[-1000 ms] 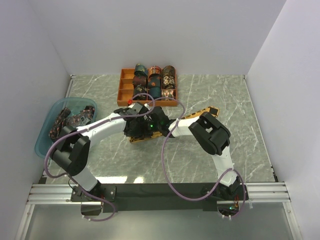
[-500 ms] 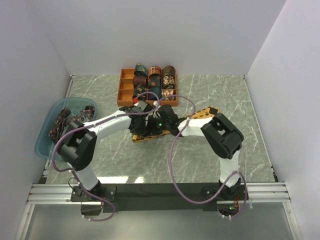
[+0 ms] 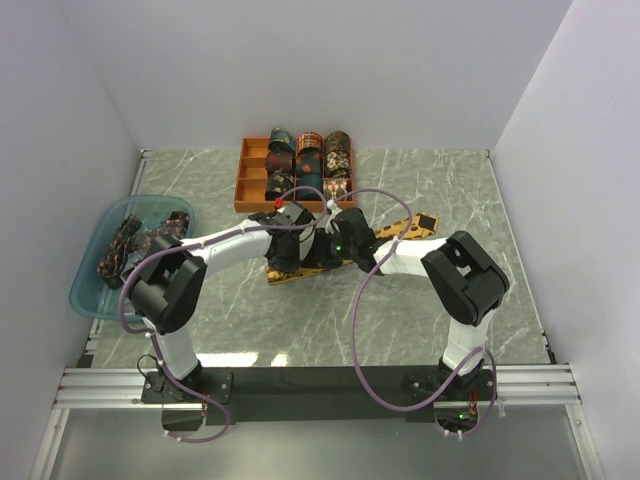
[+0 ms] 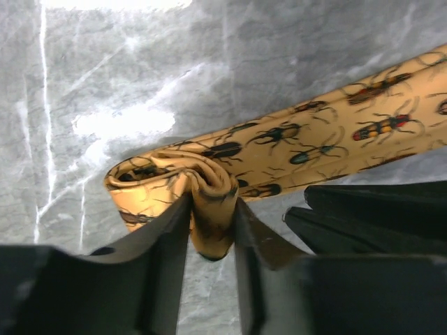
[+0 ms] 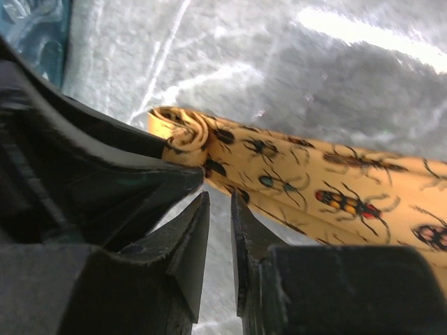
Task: Roll the ties
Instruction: Roll the tie
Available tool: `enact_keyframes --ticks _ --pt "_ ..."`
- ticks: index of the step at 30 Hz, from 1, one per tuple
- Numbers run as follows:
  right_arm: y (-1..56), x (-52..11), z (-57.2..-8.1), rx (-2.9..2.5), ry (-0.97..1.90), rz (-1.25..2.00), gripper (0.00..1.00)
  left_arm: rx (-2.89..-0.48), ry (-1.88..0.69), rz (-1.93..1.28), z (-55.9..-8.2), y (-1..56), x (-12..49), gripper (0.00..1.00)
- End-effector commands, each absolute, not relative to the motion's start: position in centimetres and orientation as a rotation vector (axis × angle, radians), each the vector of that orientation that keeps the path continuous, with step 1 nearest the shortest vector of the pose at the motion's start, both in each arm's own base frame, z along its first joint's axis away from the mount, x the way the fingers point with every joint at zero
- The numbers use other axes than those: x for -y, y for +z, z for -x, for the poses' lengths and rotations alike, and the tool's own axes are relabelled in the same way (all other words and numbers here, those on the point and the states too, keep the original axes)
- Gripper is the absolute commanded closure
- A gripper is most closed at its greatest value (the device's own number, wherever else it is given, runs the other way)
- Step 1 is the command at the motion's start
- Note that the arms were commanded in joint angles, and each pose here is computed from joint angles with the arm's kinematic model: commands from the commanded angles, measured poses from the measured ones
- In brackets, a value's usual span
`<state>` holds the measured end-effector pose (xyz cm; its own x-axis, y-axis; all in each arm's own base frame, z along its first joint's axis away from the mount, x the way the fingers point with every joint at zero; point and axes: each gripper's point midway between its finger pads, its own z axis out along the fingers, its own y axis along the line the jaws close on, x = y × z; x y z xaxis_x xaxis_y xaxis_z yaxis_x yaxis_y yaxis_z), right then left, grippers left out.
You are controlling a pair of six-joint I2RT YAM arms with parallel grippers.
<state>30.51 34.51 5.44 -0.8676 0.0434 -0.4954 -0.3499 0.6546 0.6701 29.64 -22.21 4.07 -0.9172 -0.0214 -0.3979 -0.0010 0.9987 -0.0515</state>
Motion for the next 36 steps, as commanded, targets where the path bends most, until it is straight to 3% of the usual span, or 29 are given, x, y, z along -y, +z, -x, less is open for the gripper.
enact_keyframes --ticks 1,2,6,16,25,36 --pt "7.5 -33.7 -31.4 -2.326 1.111 0.233 0.74 -2.681 -0.166 0.031 -30.7 6.0 24.2 0.62" --pt "7.6 -33.6 -31.4 -2.325 1.114 0.229 0.74 -2.67 -0.173 0.038 -30.8 6.4 24.2 0.57" --pt "8.1 -33.4 -31.6 -2.317 1.119 0.23 0.73 -2.657 -0.197 0.049 -30.8 6.9 24.3 0.49" --pt "8.8 -34.0 -31.7 -2.311 1.167 0.201 0.62 -2.62 -0.262 0.105 -30.8 7.2 24.7 0.54" --pt "9.3 -34.1 -31.8 -2.316 1.136 0.244 0.62 -2.535 -0.328 0.14 -31.5 9.2 24.9 0.49" --pt "9.9 -34.9 -31.8 -2.332 1.104 0.271 0.59 -2.411 -0.418 0.225 -31.6 12.9 21.9 0.26"
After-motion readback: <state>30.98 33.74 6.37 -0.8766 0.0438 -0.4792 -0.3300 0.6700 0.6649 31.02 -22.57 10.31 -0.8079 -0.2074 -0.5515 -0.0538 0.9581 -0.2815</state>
